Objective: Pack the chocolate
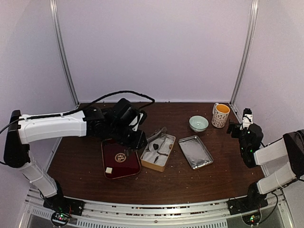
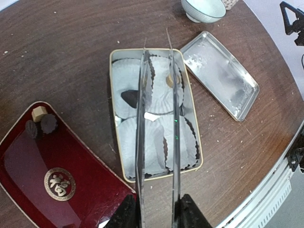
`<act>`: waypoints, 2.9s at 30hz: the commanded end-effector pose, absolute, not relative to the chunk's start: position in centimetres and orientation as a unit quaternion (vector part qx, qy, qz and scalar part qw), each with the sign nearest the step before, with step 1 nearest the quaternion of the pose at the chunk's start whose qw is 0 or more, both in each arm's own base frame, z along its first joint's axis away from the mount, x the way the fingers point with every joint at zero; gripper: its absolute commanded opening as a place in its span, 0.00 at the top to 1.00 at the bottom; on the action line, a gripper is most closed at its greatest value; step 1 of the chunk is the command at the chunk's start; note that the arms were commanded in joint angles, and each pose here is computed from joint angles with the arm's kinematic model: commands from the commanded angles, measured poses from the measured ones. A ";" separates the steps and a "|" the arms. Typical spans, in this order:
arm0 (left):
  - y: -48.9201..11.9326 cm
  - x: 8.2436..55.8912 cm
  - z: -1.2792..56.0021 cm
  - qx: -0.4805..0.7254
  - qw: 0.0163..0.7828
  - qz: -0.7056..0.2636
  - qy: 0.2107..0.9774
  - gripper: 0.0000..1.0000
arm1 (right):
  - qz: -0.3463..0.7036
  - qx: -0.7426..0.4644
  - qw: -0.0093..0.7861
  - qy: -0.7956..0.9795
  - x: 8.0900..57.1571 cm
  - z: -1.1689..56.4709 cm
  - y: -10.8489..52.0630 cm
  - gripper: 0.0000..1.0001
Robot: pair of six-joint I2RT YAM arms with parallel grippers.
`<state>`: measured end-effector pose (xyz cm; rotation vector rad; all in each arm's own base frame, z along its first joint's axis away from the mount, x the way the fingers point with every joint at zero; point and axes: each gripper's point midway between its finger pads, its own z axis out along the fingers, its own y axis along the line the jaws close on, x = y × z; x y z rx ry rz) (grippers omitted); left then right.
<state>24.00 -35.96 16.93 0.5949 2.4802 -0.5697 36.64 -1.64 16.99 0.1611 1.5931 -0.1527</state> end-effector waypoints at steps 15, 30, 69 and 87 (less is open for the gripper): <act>-24.2 23.6 18.4 0.122 0.299 -0.093 0.942 0.71 | -0.069 0.082 0.697 0.709 36.8 17.4 -2.0 0.00; -22.9 23.5 14.8 0.118 0.264 -0.035 0.957 0.71 | -0.069 0.082 0.697 0.709 36.9 17.4 -2.0 0.00; -25.3 24.5 12.1 0.140 0.229 -0.030 0.963 0.69 | -0.069 0.082 0.697 0.709 36.8 17.4 -2.0 0.00; -25.4 23.5 16.5 0.147 0.256 -0.088 0.951 0.77 | -0.070 0.082 0.697 0.709 36.9 17.4 -2.0 0.00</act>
